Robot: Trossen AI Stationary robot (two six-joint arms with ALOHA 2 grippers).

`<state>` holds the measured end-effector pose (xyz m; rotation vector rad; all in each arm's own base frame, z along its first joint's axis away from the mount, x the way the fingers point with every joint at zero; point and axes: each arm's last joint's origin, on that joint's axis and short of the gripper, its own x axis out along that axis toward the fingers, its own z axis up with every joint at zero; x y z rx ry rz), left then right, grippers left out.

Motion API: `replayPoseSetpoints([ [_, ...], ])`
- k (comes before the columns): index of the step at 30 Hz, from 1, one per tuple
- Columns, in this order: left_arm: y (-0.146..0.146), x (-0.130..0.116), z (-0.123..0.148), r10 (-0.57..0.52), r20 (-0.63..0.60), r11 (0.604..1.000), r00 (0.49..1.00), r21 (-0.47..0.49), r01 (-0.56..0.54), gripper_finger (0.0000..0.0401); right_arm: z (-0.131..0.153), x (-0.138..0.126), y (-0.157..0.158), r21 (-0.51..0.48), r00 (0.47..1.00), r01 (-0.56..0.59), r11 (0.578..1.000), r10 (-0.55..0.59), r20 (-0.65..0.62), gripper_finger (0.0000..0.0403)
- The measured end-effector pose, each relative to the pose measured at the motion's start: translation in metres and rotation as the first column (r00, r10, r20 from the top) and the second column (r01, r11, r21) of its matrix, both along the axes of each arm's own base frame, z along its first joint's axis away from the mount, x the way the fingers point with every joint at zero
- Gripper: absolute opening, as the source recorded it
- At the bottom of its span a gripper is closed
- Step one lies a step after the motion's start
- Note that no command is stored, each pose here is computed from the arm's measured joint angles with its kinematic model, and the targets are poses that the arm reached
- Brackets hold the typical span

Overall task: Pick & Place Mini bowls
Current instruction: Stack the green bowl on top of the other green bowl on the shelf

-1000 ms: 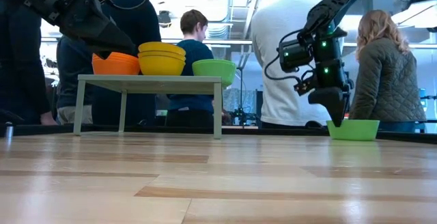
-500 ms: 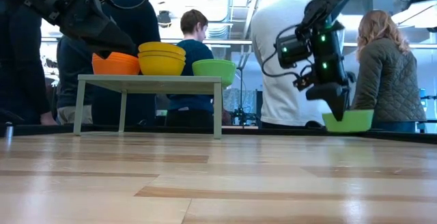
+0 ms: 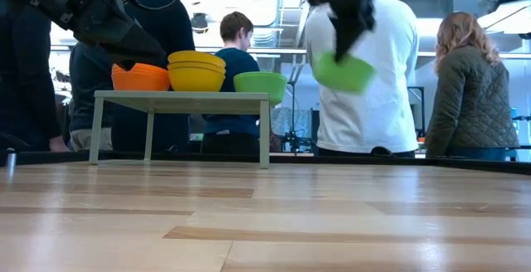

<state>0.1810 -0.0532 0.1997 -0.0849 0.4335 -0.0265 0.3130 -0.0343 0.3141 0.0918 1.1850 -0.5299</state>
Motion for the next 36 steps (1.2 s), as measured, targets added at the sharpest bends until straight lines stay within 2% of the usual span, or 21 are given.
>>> replayPoseSetpoints([
  [3, 0.000, 0.000, 0.000, 0.000, 0.002, 1.000, 1.000, -0.001, 0.000, 0.0085, 0.029, 0.008, 0.005, -0.044, 0.991, -0.063, 0.997, 0.068, 0.117, 0.0003],
  [7, 0.000, 0.000, 0.000, 0.000, 0.005, 1.000, 1.000, -0.002, 0.000, 0.0085, 0.057, 0.019, 0.004, -0.122, 0.950, -0.133, 0.984, 0.161, 0.268, 0.0002],
  [11, 0.000, 0.000, 0.001, -0.001, 0.011, 1.000, 1.000, -0.003, 0.001, 0.0085, 0.068, 0.029, -0.002, -0.225, 0.898, -0.225, 0.948, 0.291, 0.330, 0.0001],
  [13, 0.000, 0.000, 0.001, 0.000, 0.011, 1.000, 1.000, -0.004, 0.000, 0.0085, 0.068, 0.035, -0.007, -0.263, 0.884, -0.239, 0.935, 0.322, 0.340, 0.0001],
  [17, 0.000, 0.001, 0.002, -0.003, 0.020, 1.000, 1.000, 0.000, 0.003, 0.0085, 0.061, 0.045, -0.024, -0.294, 0.887, -0.221, 0.930, 0.317, 0.337, 0.0001],
  [21, 0.000, 0.001, 0.003, -0.024, 0.031, 0.999, 0.999, 0.042, 0.022, 0.0085, 0.044, 0.055, -0.043, -0.297, 0.908, -0.234, 0.926, 0.318, 0.274, 0.0001],
  [22, 0.000, 0.001, 0.003, -0.025, 0.034, 0.999, 0.999, 0.042, 0.023, 0.0085, 0.037, 0.056, -0.048, -0.284, 0.915, -0.267, 0.921, 0.334, 0.225, 0.0001],
  [26, -0.001, 0.002, 0.003, -0.027, 0.042, 0.999, 0.999, 0.042, 0.025, 0.0085, 0.014, 0.069, -0.058, -0.280, 0.874, -0.426, 0.860, 0.471, 0.119, 0.0003],
  [31, -0.001, 0.003, 0.003, -0.028, 0.038, 0.999, 0.999, 0.042, 0.027, 0.0085, -0.007, 0.081, -0.064, -0.283, 0.844, -0.510, 0.812, 0.536, 0.015, 0.0005],
  [36, -0.001, 0.003, 0.003, -0.028, 0.041, 0.999, 0.999, 0.041, 0.027, 0.0085, -0.010, 0.082, -0.067, -0.293, 0.825, -0.544, 0.786, 0.565, -0.019, 0.0005],
])
